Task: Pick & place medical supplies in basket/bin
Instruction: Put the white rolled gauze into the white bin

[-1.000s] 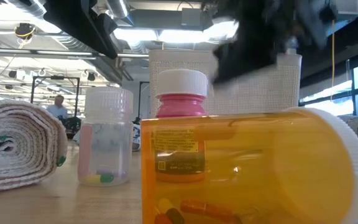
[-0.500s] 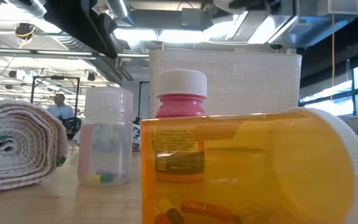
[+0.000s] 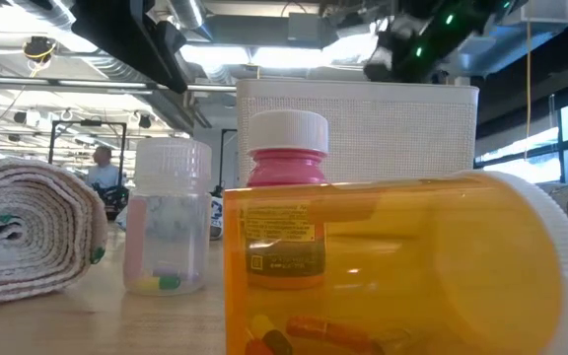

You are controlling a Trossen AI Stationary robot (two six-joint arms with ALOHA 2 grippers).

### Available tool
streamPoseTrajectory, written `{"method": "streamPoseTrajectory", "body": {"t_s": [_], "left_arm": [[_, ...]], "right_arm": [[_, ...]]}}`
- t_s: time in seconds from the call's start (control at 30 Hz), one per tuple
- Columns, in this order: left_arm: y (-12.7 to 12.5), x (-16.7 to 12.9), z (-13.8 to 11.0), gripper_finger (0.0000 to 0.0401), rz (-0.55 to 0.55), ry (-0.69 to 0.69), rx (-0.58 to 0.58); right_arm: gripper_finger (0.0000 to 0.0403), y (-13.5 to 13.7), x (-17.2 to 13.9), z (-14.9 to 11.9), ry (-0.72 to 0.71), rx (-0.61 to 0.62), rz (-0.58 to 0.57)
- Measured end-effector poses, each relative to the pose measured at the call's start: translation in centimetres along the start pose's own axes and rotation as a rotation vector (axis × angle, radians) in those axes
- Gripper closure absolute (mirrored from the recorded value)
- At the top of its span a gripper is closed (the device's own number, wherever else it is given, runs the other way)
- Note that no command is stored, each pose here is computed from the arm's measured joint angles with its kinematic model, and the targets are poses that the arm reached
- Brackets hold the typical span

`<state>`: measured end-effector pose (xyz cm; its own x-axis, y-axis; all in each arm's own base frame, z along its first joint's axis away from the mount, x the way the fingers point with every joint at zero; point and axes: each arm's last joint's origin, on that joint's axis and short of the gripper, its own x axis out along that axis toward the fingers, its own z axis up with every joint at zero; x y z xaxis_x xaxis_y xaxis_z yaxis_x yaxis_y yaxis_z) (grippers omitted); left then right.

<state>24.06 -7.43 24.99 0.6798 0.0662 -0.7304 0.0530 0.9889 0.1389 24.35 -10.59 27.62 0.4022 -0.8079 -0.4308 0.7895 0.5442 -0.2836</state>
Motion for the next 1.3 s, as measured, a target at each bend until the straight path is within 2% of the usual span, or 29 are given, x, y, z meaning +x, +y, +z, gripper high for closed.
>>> {"method": "streamPoseTrajectory", "body": {"t_s": [0.23, 0.43, 0.77, 0.93, 1.07, 1.2, 1.3], "left_arm": [[0.0, 0.0, 0.0, 0.0246, 0.016, -0.002, 0.0], [0.0, 0.0, 0.0, 0.0246, 0.015, -0.002, 0.0], [0.0, 0.0, 0.0, 0.0246, 0.017, -0.002, 0.0], [0.2, 0.0, 0.0, 0.0246, 0.076, -0.011, -0.035], [0.3, 0.0, 0.0, 0.0246, 0.102, -0.017, -0.08], [0.3, 0.0, 0.0, 0.0246, 0.103, -0.018, -0.099], [0.4, 0.0, 0.0, 0.0246, 0.113, -0.022, -0.168]], "right_arm": [[0.0335, 0.7, 4.3, -2.2, 0.156, -0.023, 0.017], [0.0335, 1.8, 6.8, -4.2, 0.261, -0.082, 0.011], [0.0335, 3.8, 9.5, -7.4, 0.396, -0.162, 0.037], [0.0332, 4.2, 10.2, -8.3, 0.432, -0.185, 0.035], [0.0303, 4.2, 10.2, -8.4, 0.441, -0.193, 0.04], [0.0247, 4.1, 10.0, -8.1, 0.432, -0.181, 0.051], [0.0205, 3.9, 9.7, -7.7, 0.416, -0.171, 0.051]]}}
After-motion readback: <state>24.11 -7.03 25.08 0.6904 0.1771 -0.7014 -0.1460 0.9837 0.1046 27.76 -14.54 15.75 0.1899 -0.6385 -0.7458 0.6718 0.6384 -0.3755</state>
